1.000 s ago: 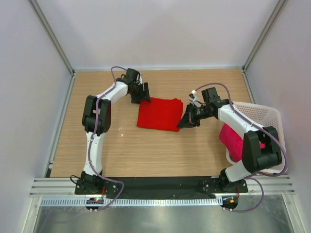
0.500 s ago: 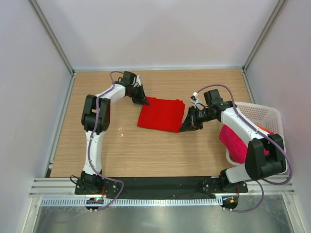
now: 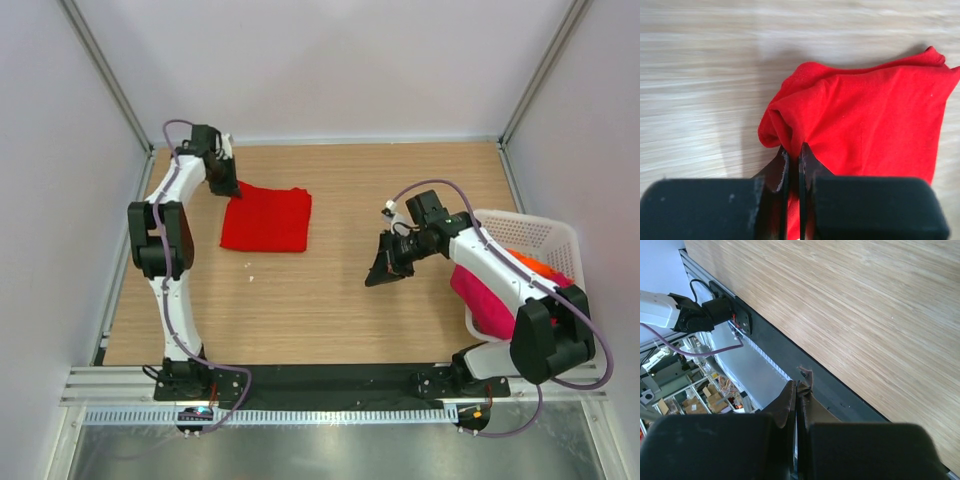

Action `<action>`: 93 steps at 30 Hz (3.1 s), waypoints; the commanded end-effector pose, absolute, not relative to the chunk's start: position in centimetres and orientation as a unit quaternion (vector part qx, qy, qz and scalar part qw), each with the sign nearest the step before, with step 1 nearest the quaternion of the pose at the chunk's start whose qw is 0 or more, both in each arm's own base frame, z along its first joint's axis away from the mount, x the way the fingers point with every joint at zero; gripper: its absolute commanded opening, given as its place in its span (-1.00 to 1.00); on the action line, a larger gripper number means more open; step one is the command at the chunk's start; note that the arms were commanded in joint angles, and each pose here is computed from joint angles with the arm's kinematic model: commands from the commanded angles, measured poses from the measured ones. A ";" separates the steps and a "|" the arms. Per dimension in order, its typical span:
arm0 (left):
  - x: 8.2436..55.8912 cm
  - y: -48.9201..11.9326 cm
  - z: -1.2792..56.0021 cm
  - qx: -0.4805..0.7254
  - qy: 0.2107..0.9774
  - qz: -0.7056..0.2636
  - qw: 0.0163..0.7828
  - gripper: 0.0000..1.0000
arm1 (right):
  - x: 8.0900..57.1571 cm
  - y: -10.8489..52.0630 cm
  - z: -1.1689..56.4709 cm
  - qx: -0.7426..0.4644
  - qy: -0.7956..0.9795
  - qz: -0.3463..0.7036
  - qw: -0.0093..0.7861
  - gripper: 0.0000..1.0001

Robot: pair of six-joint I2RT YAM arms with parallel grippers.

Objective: Fold and stack the t-shirts
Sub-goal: Neatly place the folded tshirt to the corner

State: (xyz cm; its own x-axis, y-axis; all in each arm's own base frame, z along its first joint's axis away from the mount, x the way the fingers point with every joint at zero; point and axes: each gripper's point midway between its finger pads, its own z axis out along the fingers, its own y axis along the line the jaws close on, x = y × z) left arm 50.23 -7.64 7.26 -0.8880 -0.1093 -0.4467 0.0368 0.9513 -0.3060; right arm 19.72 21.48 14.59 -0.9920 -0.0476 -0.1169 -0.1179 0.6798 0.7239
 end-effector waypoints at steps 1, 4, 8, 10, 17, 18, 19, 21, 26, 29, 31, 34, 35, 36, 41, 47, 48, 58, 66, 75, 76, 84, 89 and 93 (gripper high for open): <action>51.9 -1.2 12.8 0.001 0.947 -0.064 0.315 -1.00 | 20.1 21.9 14.8 -0.047 0.920 0.387 0.044 -0.98; 53.6 2.6 13.9 -0.009 0.936 -0.009 0.352 -1.00 | 20.7 22.1 14.3 -0.053 0.925 0.375 0.032 -0.98; 56.1 6.1 14.1 -0.011 0.923 0.026 0.383 -1.00 | 21.6 22.4 13.4 -0.057 0.931 0.360 0.017 -0.98; 57.8 7.6 13.8 -0.023 0.919 0.033 0.391 -1.00 | 22.1 22.6 13.0 -0.051 0.932 0.358 0.009 -0.98; 63.1 10.2 14.0 -0.021 0.891 0.068 0.448 -1.00 | 24.4 23.3 12.8 -0.037 0.936 0.350 0.015 -0.98; 63.6 10.6 14.1 -0.027 0.888 0.070 0.455 -1.00 | 24.5 23.4 12.7 -0.034 0.936 0.351 0.015 -0.98; 64.1 10.9 13.3 -0.040 0.887 0.067 0.456 -1.00 | 24.8 23.7 12.7 -0.029 0.934 0.355 0.018 -0.98; 64.7 11.5 12.7 -0.052 0.883 0.066 0.461 -1.00 | 25.3 23.8 12.6 -0.024 0.934 0.356 0.022 -0.98; 65.1 13.8 11.3 -0.083 0.874 0.106 0.467 -1.00 | 26.7 24.1 12.5 -0.016 0.936 0.349 0.028 -0.98; 65.4 15.2 10.9 -0.132 0.863 0.107 0.476 -1.00 | 27.1 24.3 12.3 -0.010 0.937 0.347 0.026 -0.98; 65.5 16.4 10.3 -0.160 0.855 0.121 0.478 -1.00 | 27.4 24.4 12.0 -0.005 0.939 0.344 0.023 -0.98; 65.9 17.2 9.9 -0.199 0.841 0.127 0.487 -1.00 | 27.9 24.5 12.0 0.000 0.939 0.342 0.024 -0.98; 66.1 17.4 9.6 -0.212 0.836 0.125 0.490 -1.00 | 28.1 24.6 11.8 0.002 0.940 0.341 0.021 -0.98; 66.5 17.7 9.5 -0.219 0.832 0.122 0.495 -1.00 | 28.3 24.7 12.0 0.005 0.939 0.343 0.022 -0.98; 68.0 17.6 9.4 -0.208 0.825 0.110 0.514 -1.00 | 28.5 24.6 11.7 0.011 0.941 0.338 0.023 -0.98; 68.5 18.5 9.0 -0.211 0.819 0.116 0.521 -0.99 | 28.5 24.5 11.3 0.021 0.943 0.333 0.023 -0.98; 68.5 18.5 9.0 -0.210 0.818 0.118 0.522 -1.00 | 28.6 24.5 11.3 0.020 0.943 0.331 0.025 -0.98; 69.2 20.2 9.2 -0.226 0.799 0.129 0.542 -0.99 | 28.8 24.7 10.9 0.033 0.943 0.331 0.023 -0.97; 69.1 21.4 9.5 -0.248 0.785 0.133 0.551 -1.00 | 28.7 24.7 10.9 0.038 0.942 0.332 0.022 -0.98; 69.4 22.3 10.1 -0.246 0.773 0.149 0.565 -0.90 | 28.5 24.5 10.7 0.039 0.943 0.329 0.021 -0.98; 69.4 22.4 10.4 -0.249 0.769 0.151 0.568 -0.56 | 28.4 24.4 10.7 0.040 0.943 0.329 0.020 -0.98; 67.7 22.7 15.3 -0.267 0.757 0.174 0.571 0.54 | 28.0 24.1 11.4 0.036 0.944 0.328 0.028 -0.98; 64.0 21.0 20.1 -0.266 0.762 0.176 0.563 0.74 | 26.8 23.3 12.6 0.039 0.945 0.323 0.043 -0.98; 59.8 18.3 24.1 -0.244 0.782 0.173 0.546 0.86 | 25.7 22.5 14.2 0.032 0.942 0.326 0.075 -0.98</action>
